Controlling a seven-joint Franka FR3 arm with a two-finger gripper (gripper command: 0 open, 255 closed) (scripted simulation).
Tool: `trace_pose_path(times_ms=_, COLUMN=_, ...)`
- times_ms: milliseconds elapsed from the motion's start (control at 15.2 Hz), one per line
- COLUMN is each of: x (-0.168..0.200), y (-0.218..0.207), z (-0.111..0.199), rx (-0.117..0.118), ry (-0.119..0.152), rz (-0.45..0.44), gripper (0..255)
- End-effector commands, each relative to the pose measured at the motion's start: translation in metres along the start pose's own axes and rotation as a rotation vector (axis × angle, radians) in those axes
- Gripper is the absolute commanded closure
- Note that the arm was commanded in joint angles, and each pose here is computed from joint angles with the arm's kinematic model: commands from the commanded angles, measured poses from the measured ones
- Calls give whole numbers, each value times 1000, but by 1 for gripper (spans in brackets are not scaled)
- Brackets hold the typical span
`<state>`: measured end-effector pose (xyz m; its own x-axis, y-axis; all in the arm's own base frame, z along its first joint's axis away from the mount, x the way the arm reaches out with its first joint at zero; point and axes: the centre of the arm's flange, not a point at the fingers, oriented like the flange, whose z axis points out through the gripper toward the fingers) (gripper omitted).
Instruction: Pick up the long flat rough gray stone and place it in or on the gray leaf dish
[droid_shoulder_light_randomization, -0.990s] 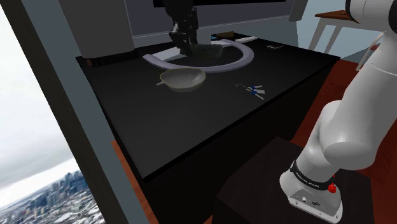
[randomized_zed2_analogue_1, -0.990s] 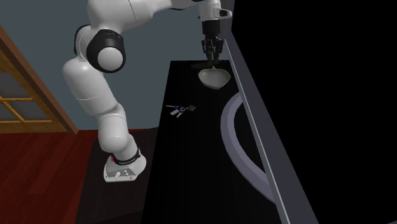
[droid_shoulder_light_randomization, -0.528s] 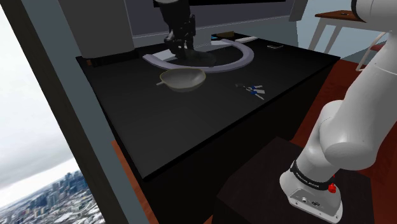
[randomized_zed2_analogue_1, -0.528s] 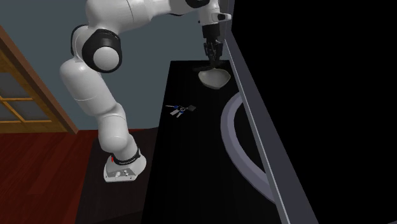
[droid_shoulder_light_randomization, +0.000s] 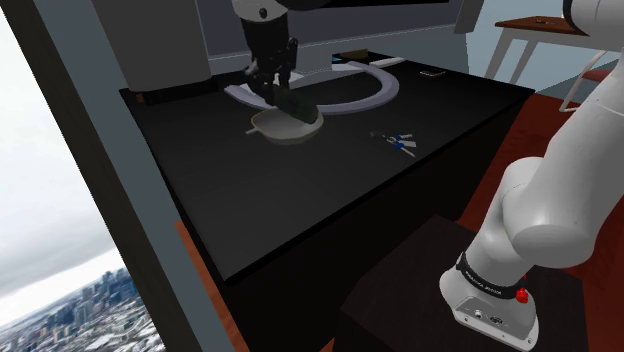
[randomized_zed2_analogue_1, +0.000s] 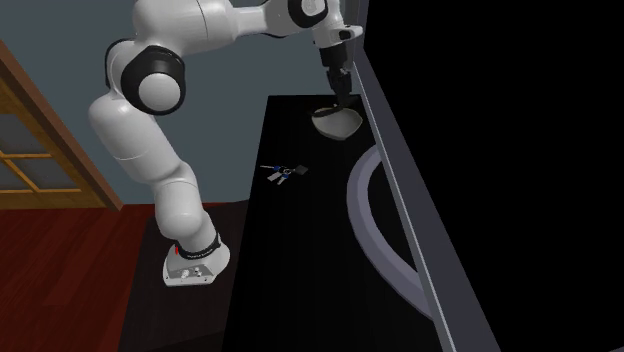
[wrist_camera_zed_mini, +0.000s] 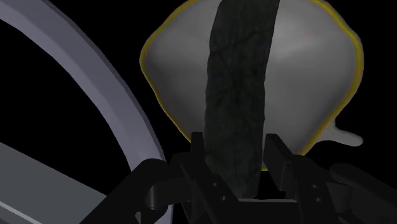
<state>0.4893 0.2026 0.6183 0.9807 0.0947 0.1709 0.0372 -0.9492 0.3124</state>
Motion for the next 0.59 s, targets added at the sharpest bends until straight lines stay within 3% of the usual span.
trace_pose_path(times_ms=0, x=9, y=-19, z=36, rx=9, ry=-44, rz=-271, gripper=255)
trace_pose_path(times_ms=396, x=9, y=-19, z=36, rx=9, ry=-44, rz=-271, gripper=255)
trace_pose_path(times_ms=462, x=15, y=-15, z=35, rx=9, ry=-44, rz=-271, gripper=0)
trace_pose_path(times_ms=528, x=13, y=-14, z=39, rx=9, ry=-43, rz=-271, gripper=0)
